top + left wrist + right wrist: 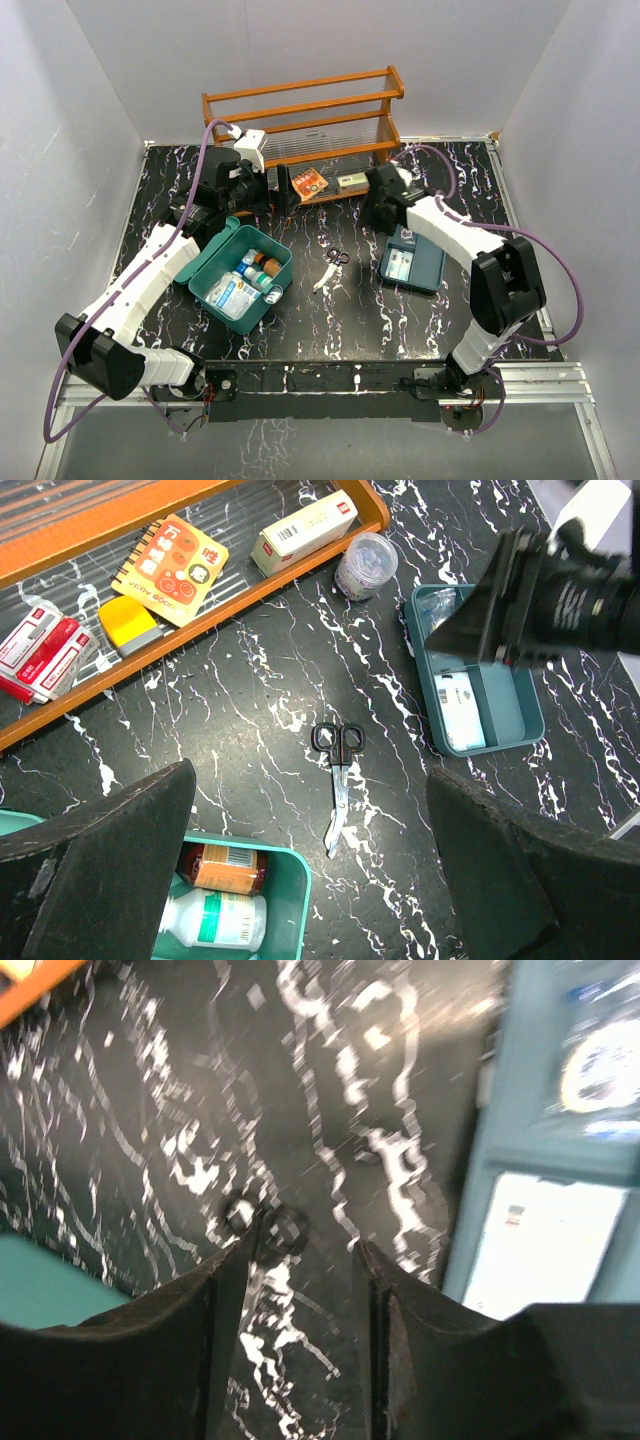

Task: Organize the medicine kit

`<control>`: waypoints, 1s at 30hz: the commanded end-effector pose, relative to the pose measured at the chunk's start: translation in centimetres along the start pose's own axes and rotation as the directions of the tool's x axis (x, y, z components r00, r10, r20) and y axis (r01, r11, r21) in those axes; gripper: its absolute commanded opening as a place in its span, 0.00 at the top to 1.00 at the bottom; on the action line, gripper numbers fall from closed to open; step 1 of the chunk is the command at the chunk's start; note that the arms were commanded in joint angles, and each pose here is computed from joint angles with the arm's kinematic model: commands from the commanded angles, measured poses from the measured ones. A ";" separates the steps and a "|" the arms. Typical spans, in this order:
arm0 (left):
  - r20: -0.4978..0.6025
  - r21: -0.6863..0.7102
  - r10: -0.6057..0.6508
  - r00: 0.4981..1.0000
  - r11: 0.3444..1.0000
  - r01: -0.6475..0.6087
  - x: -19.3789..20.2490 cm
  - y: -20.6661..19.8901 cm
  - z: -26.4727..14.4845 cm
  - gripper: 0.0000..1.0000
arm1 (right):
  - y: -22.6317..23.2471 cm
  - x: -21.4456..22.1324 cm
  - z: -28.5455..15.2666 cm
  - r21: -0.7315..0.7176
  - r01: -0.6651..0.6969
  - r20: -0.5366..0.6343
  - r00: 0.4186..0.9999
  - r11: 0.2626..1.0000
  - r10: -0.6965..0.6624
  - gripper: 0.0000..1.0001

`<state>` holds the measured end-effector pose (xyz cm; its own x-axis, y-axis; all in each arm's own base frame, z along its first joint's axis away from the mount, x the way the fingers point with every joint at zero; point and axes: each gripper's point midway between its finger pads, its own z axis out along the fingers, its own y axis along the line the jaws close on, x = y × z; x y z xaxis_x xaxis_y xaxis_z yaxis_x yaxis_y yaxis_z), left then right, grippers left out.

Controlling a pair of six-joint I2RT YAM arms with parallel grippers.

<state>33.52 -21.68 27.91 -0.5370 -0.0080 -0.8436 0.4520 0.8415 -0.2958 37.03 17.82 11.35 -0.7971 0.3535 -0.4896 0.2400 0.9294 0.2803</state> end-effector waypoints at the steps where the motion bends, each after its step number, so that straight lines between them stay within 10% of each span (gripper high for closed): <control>1: 0.062 0.011 0.020 0.998 1.000 -0.020 -2.3 -0.8 -1.1 0.02 | 3.2 2.8 0.0 -0.002 0.072 0.007 0.997 0.997 -0.072 0.53; 30: 0.220 -0.368 0.021 0.975 0.928 0.063 -4.5 5.7 -4.9 0.01 | 4.9 9.7 5.7 0.159 0.274 -0.174 0.954 0.949 -0.246 0.64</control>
<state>35.44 -16.18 29.81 -0.4310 -0.0700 -0.8996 0.2019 0.9642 -0.1718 32.41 26.63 2.45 -0.9354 0.0746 -0.3455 0.0690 0.9972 0.0286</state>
